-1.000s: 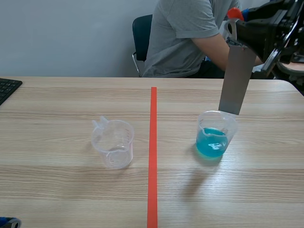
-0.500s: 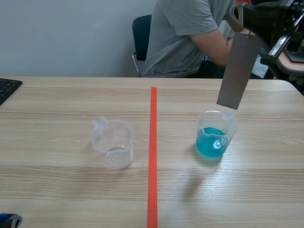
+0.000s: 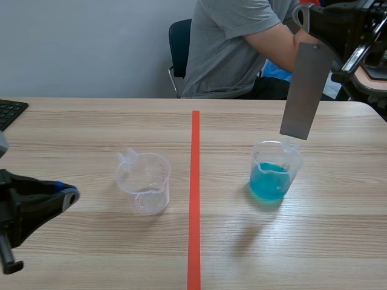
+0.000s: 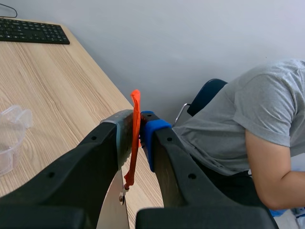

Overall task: Do the redox reaction experiment.
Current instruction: 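Raise the plate and point at it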

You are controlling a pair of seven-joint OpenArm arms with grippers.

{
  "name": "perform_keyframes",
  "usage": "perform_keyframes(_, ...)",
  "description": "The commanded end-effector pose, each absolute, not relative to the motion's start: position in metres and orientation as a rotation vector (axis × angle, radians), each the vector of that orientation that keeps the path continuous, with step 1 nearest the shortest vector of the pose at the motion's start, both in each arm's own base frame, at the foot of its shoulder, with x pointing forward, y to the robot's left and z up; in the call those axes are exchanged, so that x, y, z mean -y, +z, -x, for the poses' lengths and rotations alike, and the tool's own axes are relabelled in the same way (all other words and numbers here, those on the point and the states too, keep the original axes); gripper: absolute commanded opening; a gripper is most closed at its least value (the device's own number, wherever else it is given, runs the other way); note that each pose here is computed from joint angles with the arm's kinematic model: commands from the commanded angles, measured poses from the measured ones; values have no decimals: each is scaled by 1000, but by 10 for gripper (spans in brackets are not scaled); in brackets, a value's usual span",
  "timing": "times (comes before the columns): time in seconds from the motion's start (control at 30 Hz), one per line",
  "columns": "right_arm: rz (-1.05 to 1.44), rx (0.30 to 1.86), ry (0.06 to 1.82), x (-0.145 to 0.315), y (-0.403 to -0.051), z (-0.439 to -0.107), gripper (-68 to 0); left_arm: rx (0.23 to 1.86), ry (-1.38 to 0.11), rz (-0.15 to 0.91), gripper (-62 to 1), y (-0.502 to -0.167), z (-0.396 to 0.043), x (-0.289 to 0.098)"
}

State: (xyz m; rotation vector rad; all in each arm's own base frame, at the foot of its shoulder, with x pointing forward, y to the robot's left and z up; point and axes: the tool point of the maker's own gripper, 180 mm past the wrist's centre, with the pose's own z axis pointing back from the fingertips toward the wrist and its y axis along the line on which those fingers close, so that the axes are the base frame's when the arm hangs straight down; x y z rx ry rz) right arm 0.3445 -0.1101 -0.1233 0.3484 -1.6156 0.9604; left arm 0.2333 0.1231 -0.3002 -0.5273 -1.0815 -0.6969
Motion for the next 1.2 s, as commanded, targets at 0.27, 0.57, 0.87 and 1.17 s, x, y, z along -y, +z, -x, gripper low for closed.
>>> perform_keyframes(0.27,-347,1655,978,111,-108,-343,-660,1173,-888,671,-565,-271,-264,-38)
perform_keyframes(0.57,-347,1655,978,111,-108,-343,-660,1182,-979,679,-565,-278,-295,30)
perform_keyframes(0.87,-347,1655,978,111,-108,-343,-660,1202,-1008,667,-565,-284,-328,76)
perform_keyframes(1.17,-347,1655,978,111,-108,-343,-660,1193,-1022,677,-565,-285,-342,114)
